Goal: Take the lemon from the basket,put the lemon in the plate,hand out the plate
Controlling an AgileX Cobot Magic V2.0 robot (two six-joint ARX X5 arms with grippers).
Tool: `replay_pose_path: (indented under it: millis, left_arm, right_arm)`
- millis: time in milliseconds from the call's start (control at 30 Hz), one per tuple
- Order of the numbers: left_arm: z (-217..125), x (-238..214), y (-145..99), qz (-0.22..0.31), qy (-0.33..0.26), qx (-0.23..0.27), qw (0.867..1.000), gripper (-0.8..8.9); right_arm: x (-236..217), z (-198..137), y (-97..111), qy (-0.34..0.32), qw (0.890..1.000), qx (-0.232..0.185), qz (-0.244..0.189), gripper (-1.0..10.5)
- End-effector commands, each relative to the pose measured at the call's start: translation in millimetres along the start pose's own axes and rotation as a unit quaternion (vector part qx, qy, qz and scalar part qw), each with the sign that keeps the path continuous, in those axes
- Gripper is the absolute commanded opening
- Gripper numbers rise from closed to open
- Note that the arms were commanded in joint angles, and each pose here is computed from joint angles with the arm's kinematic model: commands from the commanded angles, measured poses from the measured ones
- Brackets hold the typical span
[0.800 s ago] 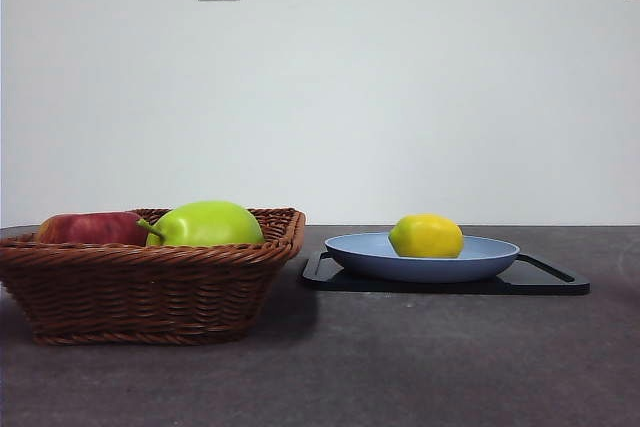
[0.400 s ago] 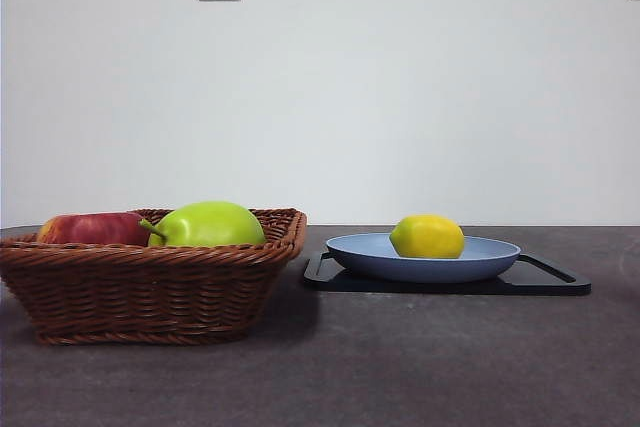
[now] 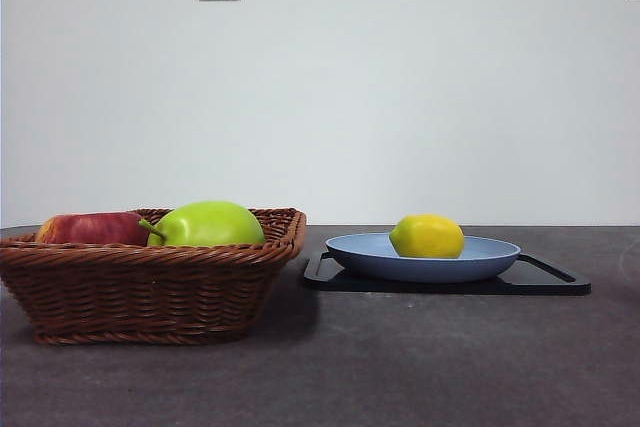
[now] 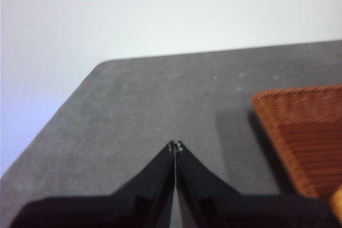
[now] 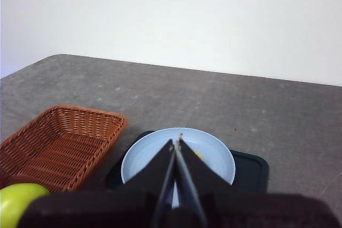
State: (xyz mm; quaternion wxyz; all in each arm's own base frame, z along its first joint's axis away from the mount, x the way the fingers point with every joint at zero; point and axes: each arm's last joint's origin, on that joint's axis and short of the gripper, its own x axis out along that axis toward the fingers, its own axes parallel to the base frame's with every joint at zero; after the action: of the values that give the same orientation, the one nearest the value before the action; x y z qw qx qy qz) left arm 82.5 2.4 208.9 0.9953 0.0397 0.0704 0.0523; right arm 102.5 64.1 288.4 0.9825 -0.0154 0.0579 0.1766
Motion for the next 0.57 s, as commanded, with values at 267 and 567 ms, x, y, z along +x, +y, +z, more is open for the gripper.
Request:
replay_pose_path:
  millis: [267, 567]
  left_arm:
    - [-47, 16, -3, 0.003, 0.026, -0.035, 0.999, 0.08]
    - [-56, 19, -4, 0.004, 0.038, -0.038, 0.999, 0.08]
  right_arm:
    - [-1, 5, 1, -0.009, 1.000, 0.008, 0.002, 0.0]
    - [-1, 5, 1, -0.009, 1.000, 0.008, 0.002, 0.0]
